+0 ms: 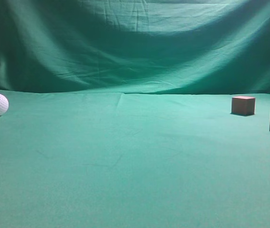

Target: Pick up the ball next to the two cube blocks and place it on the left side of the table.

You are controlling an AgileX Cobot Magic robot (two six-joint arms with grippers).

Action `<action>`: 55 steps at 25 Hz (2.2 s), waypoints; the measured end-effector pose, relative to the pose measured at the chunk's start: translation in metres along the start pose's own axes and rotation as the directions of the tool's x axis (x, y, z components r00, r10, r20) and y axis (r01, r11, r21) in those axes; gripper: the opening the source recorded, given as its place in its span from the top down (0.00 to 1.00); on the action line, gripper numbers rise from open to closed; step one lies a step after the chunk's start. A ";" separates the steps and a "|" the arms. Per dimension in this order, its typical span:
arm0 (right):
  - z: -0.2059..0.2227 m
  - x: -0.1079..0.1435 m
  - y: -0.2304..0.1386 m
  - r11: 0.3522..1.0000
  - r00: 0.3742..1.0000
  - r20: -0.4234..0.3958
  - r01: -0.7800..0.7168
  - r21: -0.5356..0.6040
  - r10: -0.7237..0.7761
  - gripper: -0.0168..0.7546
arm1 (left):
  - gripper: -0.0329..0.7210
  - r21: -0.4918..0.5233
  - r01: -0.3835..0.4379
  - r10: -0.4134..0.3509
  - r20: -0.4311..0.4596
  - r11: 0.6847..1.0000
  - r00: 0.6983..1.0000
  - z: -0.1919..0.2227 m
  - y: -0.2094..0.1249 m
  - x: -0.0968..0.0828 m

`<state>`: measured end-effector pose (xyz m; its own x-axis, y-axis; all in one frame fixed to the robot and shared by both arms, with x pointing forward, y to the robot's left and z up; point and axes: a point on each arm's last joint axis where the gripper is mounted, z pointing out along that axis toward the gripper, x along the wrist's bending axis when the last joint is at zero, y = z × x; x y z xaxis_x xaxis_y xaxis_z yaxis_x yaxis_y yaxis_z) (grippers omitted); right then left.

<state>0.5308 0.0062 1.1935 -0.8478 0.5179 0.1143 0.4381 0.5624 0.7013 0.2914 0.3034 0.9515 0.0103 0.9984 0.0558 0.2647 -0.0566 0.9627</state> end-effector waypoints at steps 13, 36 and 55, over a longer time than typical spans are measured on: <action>-0.137 0.029 -0.076 0.997 0.978 0.208 0.031 -0.074 -0.015 0.98 | 0.96 0.000 0.000 0.000 0.000 1.000 1.000 0.000 0.000 0.000; -0.179 0.053 -0.301 0.916 0.917 0.300 -0.140 -0.375 0.263 0.98 | 0.96 0.000 0.000 0.000 0.000 1.000 1.000 0.000 0.000 0.000; -0.097 0.016 -0.441 0.750 0.576 0.568 -0.123 -0.650 0.587 0.98 | 0.96 0.000 0.000 0.000 0.000 1.000 1.000 0.000 0.000 0.000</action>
<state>0.2950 -0.2958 0.9542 -0.0615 0.9951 0.0776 0.2383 -0.0609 0.9693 0.2914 0.3034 0.9515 0.0103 0.9984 0.0558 0.2647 -0.0566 0.9627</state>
